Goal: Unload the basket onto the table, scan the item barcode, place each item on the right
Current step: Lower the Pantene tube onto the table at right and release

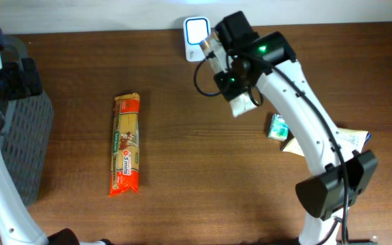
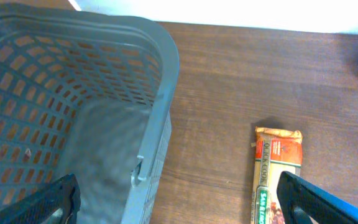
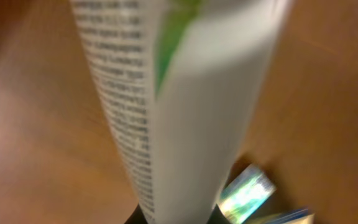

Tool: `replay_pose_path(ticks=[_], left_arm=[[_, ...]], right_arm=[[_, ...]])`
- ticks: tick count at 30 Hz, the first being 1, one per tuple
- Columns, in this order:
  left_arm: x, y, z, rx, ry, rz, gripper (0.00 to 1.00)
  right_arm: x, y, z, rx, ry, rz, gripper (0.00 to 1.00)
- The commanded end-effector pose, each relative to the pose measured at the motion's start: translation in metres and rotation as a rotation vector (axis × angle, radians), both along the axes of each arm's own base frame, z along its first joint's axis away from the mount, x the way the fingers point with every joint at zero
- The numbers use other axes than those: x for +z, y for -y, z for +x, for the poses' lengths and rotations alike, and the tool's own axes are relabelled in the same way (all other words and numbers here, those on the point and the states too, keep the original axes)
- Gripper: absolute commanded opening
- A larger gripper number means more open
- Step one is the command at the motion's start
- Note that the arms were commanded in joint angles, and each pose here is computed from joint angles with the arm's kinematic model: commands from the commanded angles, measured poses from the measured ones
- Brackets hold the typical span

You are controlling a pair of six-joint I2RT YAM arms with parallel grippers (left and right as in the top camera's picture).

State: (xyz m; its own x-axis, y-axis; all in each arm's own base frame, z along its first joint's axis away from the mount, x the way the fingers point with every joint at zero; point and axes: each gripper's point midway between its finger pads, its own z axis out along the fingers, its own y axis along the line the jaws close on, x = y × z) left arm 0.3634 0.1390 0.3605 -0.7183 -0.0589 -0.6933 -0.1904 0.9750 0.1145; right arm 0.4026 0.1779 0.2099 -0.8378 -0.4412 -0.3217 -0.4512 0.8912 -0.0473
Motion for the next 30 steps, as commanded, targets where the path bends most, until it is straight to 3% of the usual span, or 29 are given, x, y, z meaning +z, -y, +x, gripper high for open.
replay_pose_path(ticks=[1,4,6,17,19,23,25,27,30], left_arm=[[0.001,-0.001,0.0,-0.009,0.003,0.005,0.99],[0.001,-0.001,0.0,-0.009,0.003,0.005,0.99],[0.001,-0.001,0.0,-0.009,0.003,0.005,0.99],[0.001,-0.001,0.0,-0.009,0.003,0.005,0.99],[0.001,-0.001,0.0,-0.009,0.003,0.005,0.99],[0.001,-0.001,0.0,-0.009,0.003,0.005,0.99],[0.001,-0.001,0.0,-0.009,0.003,0.005,0.99],[0.001,-0.001,0.0,-0.009,0.003,0.005,0.99],[0.001,-0.001,0.0,-0.009,0.003,0.005,0.99]], right_arm=[[-0.04,-0.004,-0.037,-0.099,-0.305,0.189,0.04],[-0.107,0.032,-0.08,-0.224,-0.56,0.154,0.04],[-0.13,0.042,-0.094,-0.267,-0.632,0.178,0.04],[-0.167,0.061,-0.12,-0.301,-0.699,0.12,0.04],[-0.179,0.076,-0.127,-0.332,-0.693,0.032,0.04],[-0.181,0.097,-0.122,-0.374,-0.675,-0.003,0.04],[-0.179,0.112,-0.123,-0.426,-0.697,0.007,0.16],[-0.175,0.122,-0.124,-0.434,-0.712,0.017,0.41],[-0.148,0.11,-0.1,-0.379,-0.625,0.071,0.49]])
